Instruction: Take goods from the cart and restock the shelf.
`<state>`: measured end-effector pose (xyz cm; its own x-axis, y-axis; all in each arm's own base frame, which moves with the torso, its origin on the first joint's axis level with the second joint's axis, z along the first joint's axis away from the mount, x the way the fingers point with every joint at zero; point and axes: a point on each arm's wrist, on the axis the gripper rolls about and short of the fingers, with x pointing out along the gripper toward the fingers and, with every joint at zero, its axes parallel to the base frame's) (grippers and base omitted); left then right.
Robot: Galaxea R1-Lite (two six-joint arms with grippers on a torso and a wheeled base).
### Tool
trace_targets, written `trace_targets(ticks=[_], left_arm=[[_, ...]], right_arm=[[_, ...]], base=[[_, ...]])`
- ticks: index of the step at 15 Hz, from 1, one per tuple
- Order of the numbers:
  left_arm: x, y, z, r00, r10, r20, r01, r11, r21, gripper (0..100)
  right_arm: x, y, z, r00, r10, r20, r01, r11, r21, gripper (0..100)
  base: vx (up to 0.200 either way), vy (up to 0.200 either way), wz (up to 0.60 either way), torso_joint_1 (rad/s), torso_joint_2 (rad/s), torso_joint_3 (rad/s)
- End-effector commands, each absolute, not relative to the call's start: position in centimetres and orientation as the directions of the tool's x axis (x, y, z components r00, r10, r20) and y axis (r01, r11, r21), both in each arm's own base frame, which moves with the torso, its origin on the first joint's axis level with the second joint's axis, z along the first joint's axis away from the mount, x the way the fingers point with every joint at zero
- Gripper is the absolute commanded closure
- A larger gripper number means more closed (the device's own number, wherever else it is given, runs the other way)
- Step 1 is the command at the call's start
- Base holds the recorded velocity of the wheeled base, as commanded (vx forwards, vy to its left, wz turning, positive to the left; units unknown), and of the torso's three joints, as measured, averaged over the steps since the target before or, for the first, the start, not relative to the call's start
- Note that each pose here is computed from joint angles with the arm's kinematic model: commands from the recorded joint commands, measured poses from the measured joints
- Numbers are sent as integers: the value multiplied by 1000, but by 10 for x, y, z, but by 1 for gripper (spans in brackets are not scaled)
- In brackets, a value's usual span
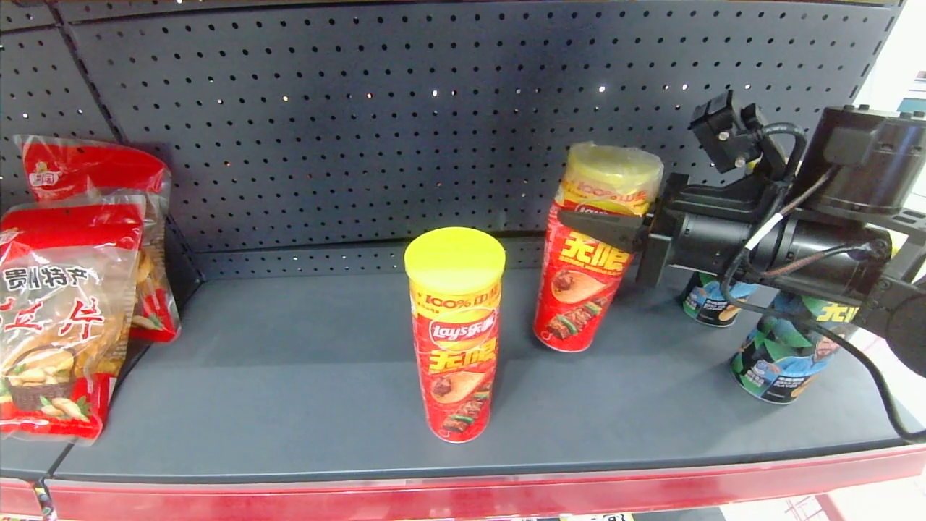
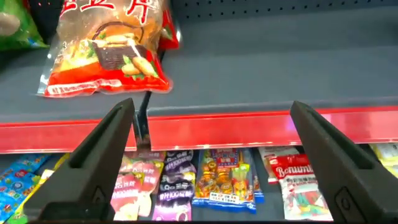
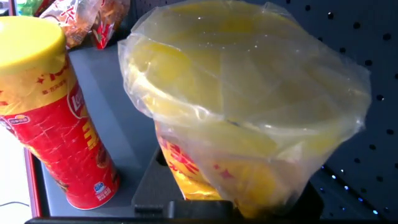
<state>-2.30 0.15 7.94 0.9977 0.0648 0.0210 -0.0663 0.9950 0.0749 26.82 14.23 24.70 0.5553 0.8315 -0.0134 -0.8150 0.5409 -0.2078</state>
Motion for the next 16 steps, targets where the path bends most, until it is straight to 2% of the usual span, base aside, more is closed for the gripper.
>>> trace_targets(ticks=[1, 2, 4, 6, 7, 10, 11, 14, 16], left_arm=[[-24, 1, 80, 999, 49, 11, -50, 996, 75, 0], [-24, 0, 81, 1000, 2, 12, -3, 997, 81, 0], [-24, 0, 80, 1000, -15, 11, 14, 996, 91, 0], [-24, 1, 81, 999, 32, 6, -33, 997, 64, 0], [-24, 2, 80, 996, 90, 8, -90, 996, 16, 0], [-23, 3, 81, 994, 109, 32, -109, 994, -2, 0], [-23, 2, 82, 995, 89, 43, -90, 996, 15, 0], [-23, -3, 82, 991, -124, 47, 119, 988, 99, 0], [-23, -3, 80, 988, -150, 27, 146, 984, 97, 0]], right_arm=[[268, 142, 248, 556, 831, -11, -814, 541, -210, 100], [268, 142, 247, 555, 831, -13, -815, 541, -208, 100], [269, 142, 246, 555, 831, -16, -815, 541, -207, 100], [269, 143, 246, 554, 832, -15, -816, 540, -208, 100], [269, 143, 246, 554, 832, -15, -816, 540, -208, 100], [270, 143, 246, 557, 831, -15, -814, 542, -208, 100], [270, 143, 247, 557, 831, -13, -814, 542, -209, 100], [270, 142, 246, 558, 830, -15, -813, 543, -208, 100], [270, 142, 246, 557, 831, -15, -814, 542, -208, 100]], base=[[0, 0, 0, 0, 0, 0], [0, 0, 0, 0, 0, 0], [0, 0, 0, 0, 0, 0], [0, 0, 0, 0, 0, 0], [0, 0, 0, 0, 0, 0], [0, 0, 0, 0, 0, 0], [0, 0, 0, 0, 0, 0], [0, 0, 0, 0, 0, 0], [0, 0, 0, 0, 0, 0]])
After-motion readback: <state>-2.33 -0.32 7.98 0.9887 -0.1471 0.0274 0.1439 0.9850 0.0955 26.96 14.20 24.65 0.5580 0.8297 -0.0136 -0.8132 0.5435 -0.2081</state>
